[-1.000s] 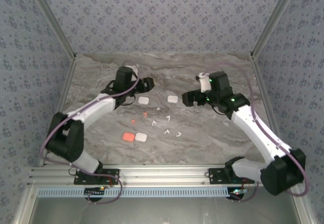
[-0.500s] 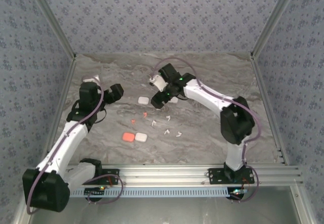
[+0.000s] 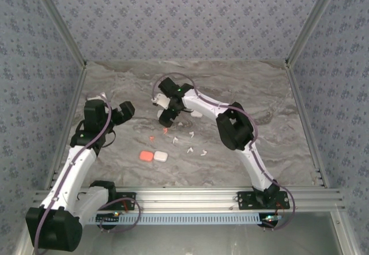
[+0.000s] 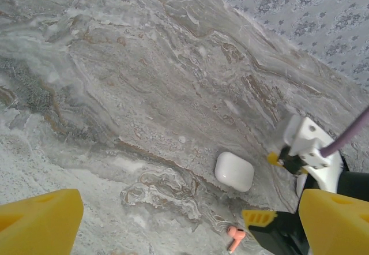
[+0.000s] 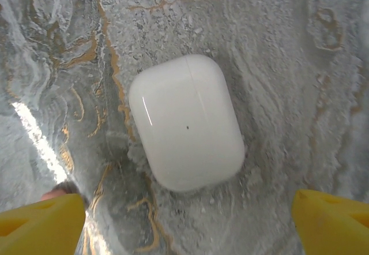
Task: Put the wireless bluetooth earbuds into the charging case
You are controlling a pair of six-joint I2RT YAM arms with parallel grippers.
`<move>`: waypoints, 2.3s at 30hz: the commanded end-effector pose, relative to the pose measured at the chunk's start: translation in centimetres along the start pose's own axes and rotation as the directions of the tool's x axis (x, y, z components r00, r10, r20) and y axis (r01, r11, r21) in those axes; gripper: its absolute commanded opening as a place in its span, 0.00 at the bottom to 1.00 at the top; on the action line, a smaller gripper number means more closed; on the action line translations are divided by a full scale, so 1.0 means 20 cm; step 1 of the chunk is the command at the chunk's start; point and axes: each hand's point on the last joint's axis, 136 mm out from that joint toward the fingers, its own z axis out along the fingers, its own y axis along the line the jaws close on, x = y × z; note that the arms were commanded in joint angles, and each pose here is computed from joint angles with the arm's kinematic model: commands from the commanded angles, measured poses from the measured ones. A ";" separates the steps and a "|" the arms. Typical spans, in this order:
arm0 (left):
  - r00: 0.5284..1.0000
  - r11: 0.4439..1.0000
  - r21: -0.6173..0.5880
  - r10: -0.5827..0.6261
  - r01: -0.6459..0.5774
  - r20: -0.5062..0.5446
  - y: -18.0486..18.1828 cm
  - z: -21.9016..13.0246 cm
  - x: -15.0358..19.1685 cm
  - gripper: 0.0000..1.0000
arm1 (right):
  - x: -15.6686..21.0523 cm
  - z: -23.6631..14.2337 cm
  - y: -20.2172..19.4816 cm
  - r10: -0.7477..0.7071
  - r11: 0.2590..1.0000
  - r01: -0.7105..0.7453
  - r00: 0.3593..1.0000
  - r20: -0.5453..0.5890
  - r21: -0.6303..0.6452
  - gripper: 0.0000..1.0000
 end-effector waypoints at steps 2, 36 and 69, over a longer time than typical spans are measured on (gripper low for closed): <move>1.000 1.000 -0.004 0.002 -0.002 0.008 0.01 -0.02 -0.01 0.96 | 0.01 0.06 0.02 -0.038 0.999 0.037 0.998 -0.045 -0.014 0.95; 0.994 0.902 0.429 0.085 -0.045 -0.074 -0.42 -0.10 -0.02 0.92 | -0.06 -0.72 -0.15 -0.044 0.975 -0.024 0.953 0.301 0.220 0.42; 0.863 0.425 0.904 0.473 -0.046 -0.178 -1.36 -0.31 0.30 0.58 | 0.09 -1.48 0.21 -0.347 0.886 0.066 0.751 0.562 0.459 0.43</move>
